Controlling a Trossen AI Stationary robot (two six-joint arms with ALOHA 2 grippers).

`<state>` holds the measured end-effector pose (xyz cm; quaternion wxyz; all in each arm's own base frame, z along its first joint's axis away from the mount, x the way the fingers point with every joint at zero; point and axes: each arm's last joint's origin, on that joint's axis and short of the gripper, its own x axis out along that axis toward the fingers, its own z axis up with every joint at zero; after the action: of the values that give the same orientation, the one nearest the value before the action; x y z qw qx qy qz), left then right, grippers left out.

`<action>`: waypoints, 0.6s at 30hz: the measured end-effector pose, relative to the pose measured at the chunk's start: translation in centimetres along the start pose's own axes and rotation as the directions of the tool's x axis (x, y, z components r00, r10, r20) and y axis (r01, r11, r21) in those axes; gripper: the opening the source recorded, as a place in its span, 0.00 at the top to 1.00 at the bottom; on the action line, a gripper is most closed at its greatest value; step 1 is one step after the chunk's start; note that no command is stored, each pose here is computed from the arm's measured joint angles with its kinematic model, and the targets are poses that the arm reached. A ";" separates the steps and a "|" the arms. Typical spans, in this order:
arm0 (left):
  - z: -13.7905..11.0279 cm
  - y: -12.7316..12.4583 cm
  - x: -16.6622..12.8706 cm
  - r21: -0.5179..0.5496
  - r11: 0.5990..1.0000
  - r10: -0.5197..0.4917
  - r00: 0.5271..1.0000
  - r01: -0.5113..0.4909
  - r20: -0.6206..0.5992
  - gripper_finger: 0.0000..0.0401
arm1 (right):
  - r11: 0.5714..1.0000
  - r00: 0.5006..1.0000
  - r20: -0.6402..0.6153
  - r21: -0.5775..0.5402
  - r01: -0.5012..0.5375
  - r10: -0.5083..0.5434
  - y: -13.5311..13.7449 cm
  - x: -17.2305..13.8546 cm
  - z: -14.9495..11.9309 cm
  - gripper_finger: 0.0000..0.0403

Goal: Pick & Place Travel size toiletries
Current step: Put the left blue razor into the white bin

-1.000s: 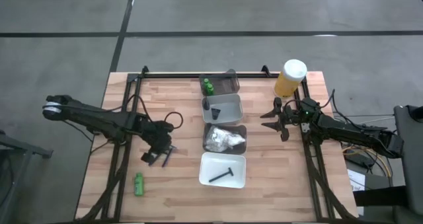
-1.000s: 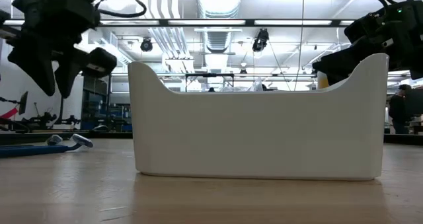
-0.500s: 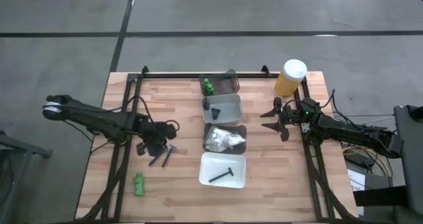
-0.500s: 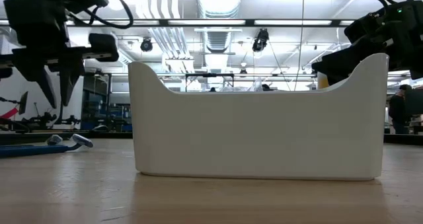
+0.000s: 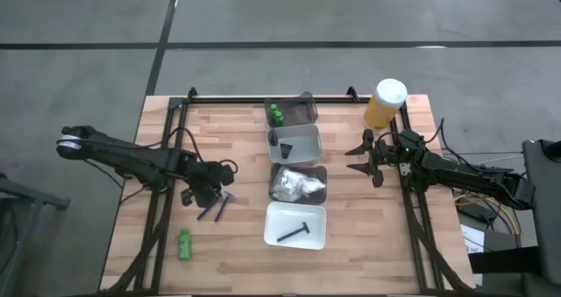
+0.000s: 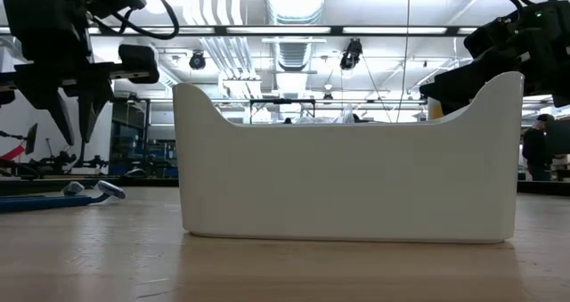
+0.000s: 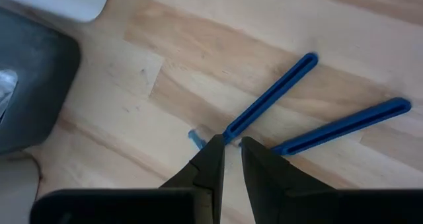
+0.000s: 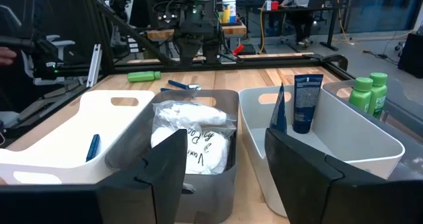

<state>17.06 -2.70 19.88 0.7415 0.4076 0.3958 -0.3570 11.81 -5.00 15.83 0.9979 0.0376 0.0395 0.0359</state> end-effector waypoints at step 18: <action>-0.7 -1.0 0.9 -0.134 0.990 -0.053 0.999 0.052 -0.002 0.86 | 1.000 1.000 0.000 0.000 0.000 0.000 0.0 0.0 0.0 0.63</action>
<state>16.41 -2.69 18.47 0.7564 0.3474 0.4315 -0.3479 11.82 -5.00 15.83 0.9979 0.0376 0.0395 0.0361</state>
